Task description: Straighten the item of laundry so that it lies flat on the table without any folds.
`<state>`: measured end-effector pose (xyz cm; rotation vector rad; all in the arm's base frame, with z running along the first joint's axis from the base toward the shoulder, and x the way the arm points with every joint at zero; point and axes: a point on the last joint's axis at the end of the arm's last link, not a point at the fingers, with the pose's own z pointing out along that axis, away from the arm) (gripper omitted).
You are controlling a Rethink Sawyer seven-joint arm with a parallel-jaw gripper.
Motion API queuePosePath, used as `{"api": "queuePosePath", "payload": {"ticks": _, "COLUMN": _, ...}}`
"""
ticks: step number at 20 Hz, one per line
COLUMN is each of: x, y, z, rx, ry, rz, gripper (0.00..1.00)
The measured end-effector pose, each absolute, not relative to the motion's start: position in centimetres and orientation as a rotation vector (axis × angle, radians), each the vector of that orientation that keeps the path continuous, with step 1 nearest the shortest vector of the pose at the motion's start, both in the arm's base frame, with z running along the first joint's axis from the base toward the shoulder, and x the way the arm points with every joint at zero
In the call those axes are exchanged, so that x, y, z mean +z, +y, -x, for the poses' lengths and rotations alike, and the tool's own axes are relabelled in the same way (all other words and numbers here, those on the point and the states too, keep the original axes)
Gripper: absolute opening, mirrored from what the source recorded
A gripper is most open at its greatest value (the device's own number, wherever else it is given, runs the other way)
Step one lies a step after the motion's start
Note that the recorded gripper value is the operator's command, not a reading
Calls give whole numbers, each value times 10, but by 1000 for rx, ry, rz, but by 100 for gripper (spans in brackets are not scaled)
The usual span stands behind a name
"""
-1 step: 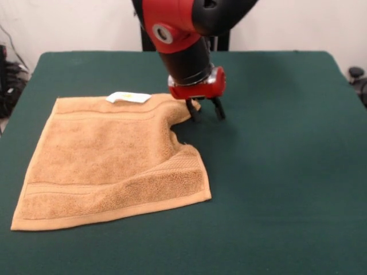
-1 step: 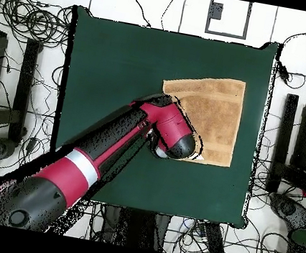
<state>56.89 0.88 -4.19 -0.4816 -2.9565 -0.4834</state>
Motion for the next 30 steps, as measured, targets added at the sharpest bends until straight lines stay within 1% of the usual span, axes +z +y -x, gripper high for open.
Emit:
{"api": "queuePosePath", "payload": {"ticks": 19, "x": -38, "y": -12, "z": -568, "rx": -381, "ry": -2932, "rz": 402, "gripper": 100}}
{"api": "queuePosePath", "payload": {"ticks": 30, "x": -12, "y": -24, "z": -574, "rx": -305, "ry": -2923, "rz": 334, "gripper": 100}}
